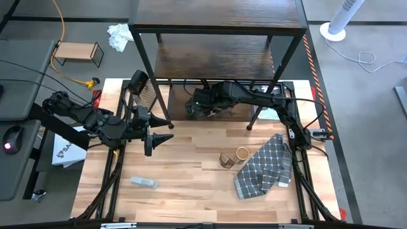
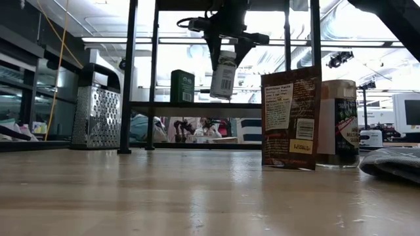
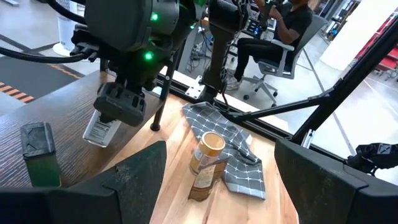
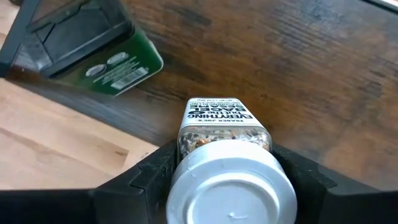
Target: Shelf spices
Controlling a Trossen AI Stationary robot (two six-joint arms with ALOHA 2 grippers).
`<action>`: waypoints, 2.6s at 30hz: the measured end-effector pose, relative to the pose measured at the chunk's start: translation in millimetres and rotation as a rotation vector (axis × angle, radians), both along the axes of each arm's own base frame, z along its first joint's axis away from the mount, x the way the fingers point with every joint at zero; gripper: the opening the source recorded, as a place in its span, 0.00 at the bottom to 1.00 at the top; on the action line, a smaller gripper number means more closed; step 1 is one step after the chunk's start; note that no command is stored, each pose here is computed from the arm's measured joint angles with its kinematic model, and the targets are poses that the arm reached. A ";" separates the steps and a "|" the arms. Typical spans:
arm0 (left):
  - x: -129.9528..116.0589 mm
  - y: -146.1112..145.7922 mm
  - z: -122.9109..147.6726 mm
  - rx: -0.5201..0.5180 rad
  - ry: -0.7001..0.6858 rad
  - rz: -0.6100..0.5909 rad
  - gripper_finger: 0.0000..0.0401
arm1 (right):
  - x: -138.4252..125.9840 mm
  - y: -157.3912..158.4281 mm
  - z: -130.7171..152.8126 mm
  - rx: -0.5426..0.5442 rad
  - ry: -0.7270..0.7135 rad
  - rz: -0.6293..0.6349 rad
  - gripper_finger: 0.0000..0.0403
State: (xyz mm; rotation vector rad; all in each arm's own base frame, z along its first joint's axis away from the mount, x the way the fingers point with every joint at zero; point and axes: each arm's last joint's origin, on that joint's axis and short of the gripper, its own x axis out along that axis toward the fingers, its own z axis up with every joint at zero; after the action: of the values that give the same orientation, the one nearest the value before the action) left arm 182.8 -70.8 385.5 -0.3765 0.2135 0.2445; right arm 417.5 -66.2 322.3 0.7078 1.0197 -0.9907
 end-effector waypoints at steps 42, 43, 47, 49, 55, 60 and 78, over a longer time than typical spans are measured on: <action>-1.3 0.6 -3.7 0.021 0.040 0.003 0.73 | -6.6 34.2 40.8 -0.320 -0.082 0.182 0.66; -1.3 0.7 -3.8 0.021 0.040 0.003 0.73 | -11.3 41.5 45.2 -0.315 -0.083 0.189 0.65; -1.4 0.7 -4.1 0.023 0.043 0.003 0.73 | -32.3 68.1 40.8 -0.303 0.052 0.131 0.51; -1.4 0.8 -4.4 0.024 0.047 0.003 0.73 | -27.8 81.1 30.4 -0.322 0.037 0.129 0.35; -1.9 1.1 -4.1 0.022 0.045 0.005 0.73 | -35.8 96.5 -6.4 -0.338 0.081 -0.035 0.04; -1.8 1.4 -4.0 0.012 0.040 0.017 0.73 | -35.0 87.9 -37.2 -0.406 0.071 -0.180 0.01; -2.0 2.1 -3.8 0.007 0.033 0.046 0.73 | -1.1 21.4 -60.0 -0.484 -0.121 -0.197 0.00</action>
State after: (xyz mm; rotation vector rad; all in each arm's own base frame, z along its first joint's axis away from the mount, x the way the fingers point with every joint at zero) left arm 180.8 -68.7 381.7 -0.3705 0.2365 0.2966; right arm 416.4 -44.8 262.2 0.4611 0.5765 -1.2911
